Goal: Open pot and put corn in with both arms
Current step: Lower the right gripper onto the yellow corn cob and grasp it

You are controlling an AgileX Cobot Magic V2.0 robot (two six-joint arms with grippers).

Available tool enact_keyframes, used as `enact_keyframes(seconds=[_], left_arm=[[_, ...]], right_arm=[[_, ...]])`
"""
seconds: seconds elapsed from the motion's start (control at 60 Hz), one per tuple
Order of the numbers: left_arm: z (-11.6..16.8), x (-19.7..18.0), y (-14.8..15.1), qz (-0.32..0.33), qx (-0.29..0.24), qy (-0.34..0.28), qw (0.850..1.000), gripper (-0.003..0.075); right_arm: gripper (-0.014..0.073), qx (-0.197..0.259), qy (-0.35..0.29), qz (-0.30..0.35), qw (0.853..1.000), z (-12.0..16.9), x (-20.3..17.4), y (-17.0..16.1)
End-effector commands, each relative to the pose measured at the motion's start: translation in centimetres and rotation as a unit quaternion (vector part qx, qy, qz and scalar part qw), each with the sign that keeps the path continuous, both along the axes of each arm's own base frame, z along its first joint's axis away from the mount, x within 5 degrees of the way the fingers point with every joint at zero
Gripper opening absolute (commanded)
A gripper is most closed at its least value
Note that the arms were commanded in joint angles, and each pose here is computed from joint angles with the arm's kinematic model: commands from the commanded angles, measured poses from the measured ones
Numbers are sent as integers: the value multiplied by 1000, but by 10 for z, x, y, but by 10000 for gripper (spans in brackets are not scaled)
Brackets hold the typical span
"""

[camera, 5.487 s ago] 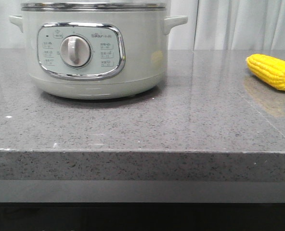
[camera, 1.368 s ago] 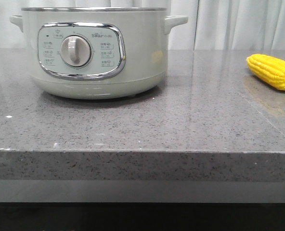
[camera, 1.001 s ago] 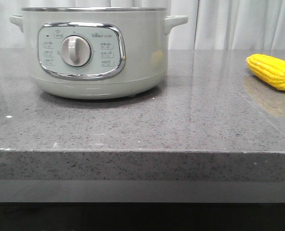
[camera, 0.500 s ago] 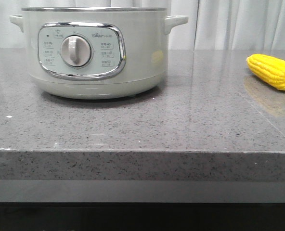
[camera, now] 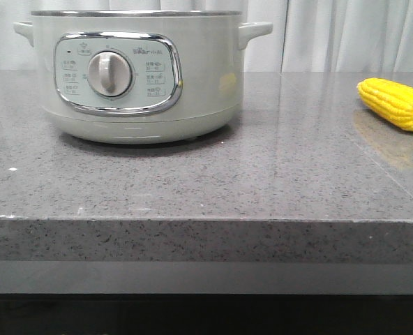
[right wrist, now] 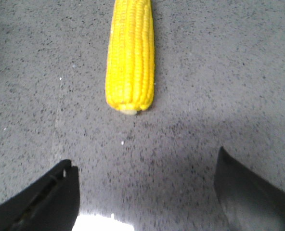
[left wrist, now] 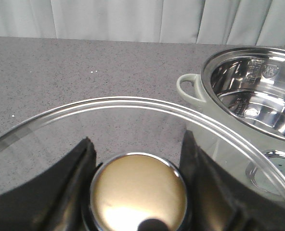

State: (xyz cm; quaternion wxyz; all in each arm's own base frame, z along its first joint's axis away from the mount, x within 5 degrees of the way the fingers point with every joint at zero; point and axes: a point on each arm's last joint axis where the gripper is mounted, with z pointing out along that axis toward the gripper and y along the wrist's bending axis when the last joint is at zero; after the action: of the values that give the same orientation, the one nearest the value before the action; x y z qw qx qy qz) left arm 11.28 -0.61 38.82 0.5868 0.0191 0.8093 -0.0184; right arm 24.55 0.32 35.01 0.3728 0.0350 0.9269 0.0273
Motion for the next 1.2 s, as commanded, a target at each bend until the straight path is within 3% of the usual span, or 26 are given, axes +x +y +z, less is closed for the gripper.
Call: enact_keyframes(seconds=[0.0, 0.65, 1.184], left_arm=[[26, -2, 0, 1, -11, -96, 995, 221], [25, -2, 0, 1, -11, -96, 995, 221], [25, -2, 0, 1, -11, -96, 995, 221]], right_arm=[[596, 3, -34, 3, 999, 14, 17, 2], [596, 12, 54, 39, 998, -26, 127, 8], [593, 12, 101, 44, 994, -53, 155, 9]])
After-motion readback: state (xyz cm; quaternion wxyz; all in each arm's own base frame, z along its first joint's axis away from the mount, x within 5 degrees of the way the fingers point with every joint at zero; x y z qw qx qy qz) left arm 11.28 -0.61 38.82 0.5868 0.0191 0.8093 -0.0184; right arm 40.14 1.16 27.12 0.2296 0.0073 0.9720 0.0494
